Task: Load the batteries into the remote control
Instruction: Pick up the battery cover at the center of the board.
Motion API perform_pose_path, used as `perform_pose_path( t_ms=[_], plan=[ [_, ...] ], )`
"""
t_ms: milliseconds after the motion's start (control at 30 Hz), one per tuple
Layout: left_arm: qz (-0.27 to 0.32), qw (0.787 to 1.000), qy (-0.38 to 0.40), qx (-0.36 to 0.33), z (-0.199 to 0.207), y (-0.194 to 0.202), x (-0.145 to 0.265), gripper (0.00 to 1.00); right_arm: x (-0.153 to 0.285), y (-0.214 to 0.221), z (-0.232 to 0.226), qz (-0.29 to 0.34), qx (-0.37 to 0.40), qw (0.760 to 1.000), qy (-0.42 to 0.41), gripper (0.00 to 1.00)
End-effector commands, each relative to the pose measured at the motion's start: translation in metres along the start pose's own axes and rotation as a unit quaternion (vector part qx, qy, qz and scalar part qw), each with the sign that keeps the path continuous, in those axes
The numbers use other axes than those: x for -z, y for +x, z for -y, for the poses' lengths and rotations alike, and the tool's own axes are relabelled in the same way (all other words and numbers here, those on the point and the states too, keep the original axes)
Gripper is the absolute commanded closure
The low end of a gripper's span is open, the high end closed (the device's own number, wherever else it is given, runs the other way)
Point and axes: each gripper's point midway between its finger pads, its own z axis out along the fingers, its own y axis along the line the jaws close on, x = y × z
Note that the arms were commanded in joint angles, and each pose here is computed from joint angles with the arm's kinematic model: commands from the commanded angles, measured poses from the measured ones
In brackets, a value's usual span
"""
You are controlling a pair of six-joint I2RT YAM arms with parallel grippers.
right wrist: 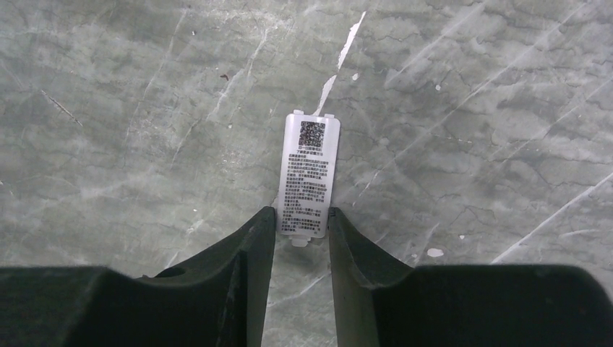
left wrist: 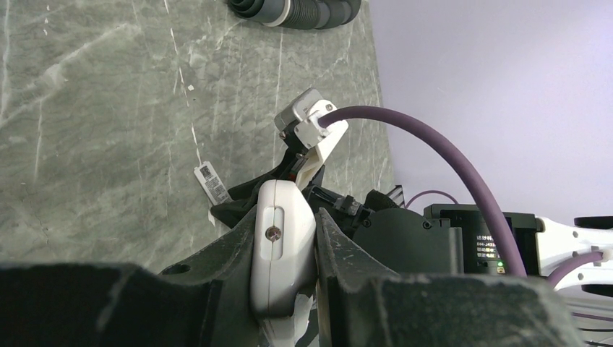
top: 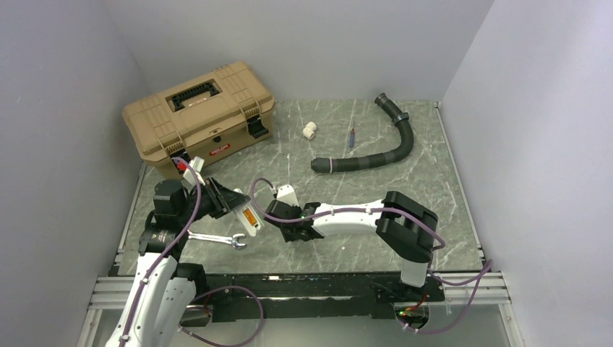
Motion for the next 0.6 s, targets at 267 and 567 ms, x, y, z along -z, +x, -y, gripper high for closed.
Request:
perform_pose_path(
  t_ms=[267,567],
  plan=[
    [0.012,1.000,0.023,-0.014,0.011,-0.008,0.000,1.00,-0.004,0.017,0.016,-0.027,0.023,0.998,0.043,0.75],
    [0.011,1.000,0.028,-0.008,0.011,-0.010,-0.003,1.00,0.034,-0.014,0.025,0.043,-0.002,0.999,0.021,0.80]
  ],
)
